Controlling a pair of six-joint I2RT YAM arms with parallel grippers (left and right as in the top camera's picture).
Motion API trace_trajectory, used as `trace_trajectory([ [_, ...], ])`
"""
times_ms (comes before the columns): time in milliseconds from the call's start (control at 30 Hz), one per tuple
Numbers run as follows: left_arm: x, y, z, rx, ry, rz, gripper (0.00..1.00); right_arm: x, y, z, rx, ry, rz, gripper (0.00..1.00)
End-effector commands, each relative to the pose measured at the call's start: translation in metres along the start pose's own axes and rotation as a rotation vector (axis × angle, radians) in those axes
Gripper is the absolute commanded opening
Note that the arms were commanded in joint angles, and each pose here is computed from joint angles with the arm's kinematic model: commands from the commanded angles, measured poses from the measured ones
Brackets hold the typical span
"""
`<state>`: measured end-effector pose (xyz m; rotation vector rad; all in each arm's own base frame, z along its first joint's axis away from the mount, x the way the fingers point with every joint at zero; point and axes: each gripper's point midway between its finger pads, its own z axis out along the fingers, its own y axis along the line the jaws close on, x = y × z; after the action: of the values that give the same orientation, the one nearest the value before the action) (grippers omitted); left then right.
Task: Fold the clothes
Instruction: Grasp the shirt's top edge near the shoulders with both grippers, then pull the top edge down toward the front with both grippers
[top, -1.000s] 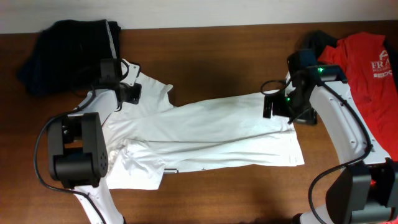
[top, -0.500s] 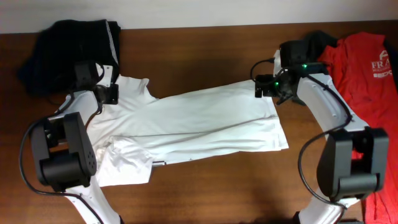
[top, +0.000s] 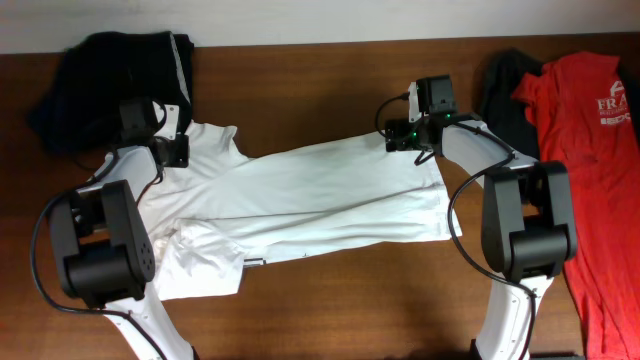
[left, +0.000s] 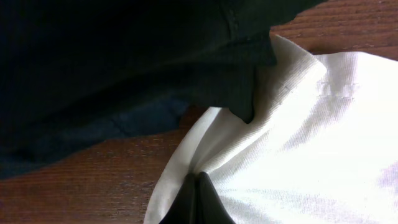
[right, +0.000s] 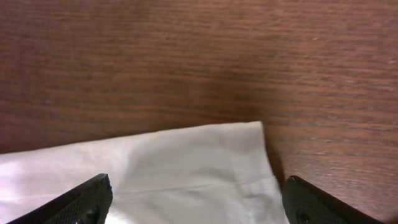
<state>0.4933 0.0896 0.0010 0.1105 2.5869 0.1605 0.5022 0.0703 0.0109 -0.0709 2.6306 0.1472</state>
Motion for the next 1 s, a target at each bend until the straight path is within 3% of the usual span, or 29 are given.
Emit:
trace_trajectory([
  [0, 0.052, 0.003, 0.024, -0.02, 0.147, -0.023, 0.01, -0.004, -0.004, 0.006, 0.038, -0.018, -0.026, 0.89],
  [67, 0.053, 0.003, 0.024, -0.019, 0.151, -0.023, 0.0, -0.002, -0.005, 0.009, 0.038, -0.012, -0.027, 0.82],
  [133, 0.054, 0.002, 0.024, -0.015, 0.156, -0.037, 0.01, 0.003, -0.005, 0.014, 0.039, 0.005, -0.025, 0.57],
  [267, 0.055, 0.002, 0.024, -0.017, 0.157, -0.072, 0.0, 0.011, -0.007, 0.018, 0.042, 0.032, -0.025, 0.58],
  [300, 0.055, 0.002, 0.024, -0.016, 0.16, -0.072, 0.0, 0.012, -0.007, 0.018, 0.042, 0.036, -0.025, 0.52],
  [333, 0.056, 0.001, 0.024, -0.015, 0.165, -0.072, 0.0, 0.014, -0.007, 0.018, 0.043, 0.044, -0.024, 0.23],
  [400, 0.058, 0.001, 0.02, -0.012, 0.179, -0.072, 0.0, 0.018, -0.01, 0.017, 0.058, 0.064, -0.023, 0.04],
  [467, 0.053, 0.002, 0.009, -0.013, 0.183, -0.092, 0.01, 0.019, -0.015, 0.011, 0.087, 0.098, -0.021, 0.04],
  [567, 0.045, -0.006, -0.035, 0.027, 0.203, -0.291, 0.0, 0.004, -0.024, -0.013, 0.101, 0.151, 0.028, 0.04],
  [733, 0.04, -0.02, -0.106, 0.111, 0.223, -0.3, 0.01, -0.008, -0.039, -0.07, 0.116, 0.275, 0.102, 0.04],
  [967, 0.069, -0.028, -0.152, 0.125, 0.345, -0.305, 0.0, 0.01, -0.057, -0.129, 0.141, 0.442, 0.163, 0.04],
])
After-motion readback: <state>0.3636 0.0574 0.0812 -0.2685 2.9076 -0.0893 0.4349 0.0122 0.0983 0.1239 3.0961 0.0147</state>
